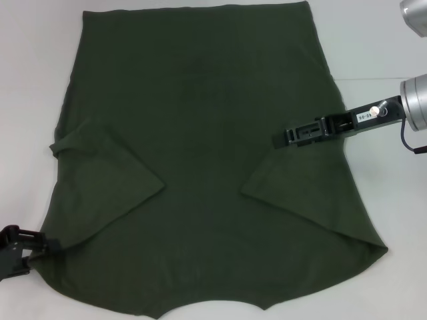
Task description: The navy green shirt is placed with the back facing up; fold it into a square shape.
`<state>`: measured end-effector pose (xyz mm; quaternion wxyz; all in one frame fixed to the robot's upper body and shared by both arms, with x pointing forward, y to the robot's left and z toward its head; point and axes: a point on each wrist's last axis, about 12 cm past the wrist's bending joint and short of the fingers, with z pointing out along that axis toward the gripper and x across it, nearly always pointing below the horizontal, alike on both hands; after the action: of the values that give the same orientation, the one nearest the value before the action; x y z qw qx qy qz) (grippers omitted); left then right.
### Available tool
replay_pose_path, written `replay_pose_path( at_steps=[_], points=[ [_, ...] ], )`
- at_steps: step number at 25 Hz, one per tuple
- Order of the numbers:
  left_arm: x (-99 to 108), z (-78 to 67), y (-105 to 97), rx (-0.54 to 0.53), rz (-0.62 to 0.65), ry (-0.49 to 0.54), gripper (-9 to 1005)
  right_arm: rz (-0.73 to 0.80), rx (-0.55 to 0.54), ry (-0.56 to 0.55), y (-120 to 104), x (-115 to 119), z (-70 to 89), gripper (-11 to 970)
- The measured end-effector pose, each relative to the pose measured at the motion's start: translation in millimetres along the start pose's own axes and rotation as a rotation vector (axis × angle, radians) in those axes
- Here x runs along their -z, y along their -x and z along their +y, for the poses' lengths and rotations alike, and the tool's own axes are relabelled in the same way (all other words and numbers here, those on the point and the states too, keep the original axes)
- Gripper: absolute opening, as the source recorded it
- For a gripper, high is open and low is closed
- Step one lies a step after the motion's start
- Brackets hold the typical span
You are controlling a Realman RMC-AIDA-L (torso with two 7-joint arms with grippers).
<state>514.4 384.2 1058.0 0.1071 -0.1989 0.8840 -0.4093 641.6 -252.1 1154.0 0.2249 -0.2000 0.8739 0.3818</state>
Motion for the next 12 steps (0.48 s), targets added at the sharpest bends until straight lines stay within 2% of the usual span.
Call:
replay_pose_path(
  at_steps=[3, 9, 12],
  points=[
    [0.1, 0.3, -0.2, 0.001, 0.000, 0.000, 345, 0.000, 0.000, 0.000, -0.1, 0.0, -0.1, 888],
    [0.2, 1.1, 0.6, 0.001, -0.008, 0.006, 353, 0.000, 0.001, 0.000, 0.0, 0.0, 0.0, 888],
    [-0.1, 0.9, 0.9, -0.007, -0.007, 0.009, 321, 0.000, 0.000, 0.001, -0.2, -0.3, 0.1, 887]
  ],
)
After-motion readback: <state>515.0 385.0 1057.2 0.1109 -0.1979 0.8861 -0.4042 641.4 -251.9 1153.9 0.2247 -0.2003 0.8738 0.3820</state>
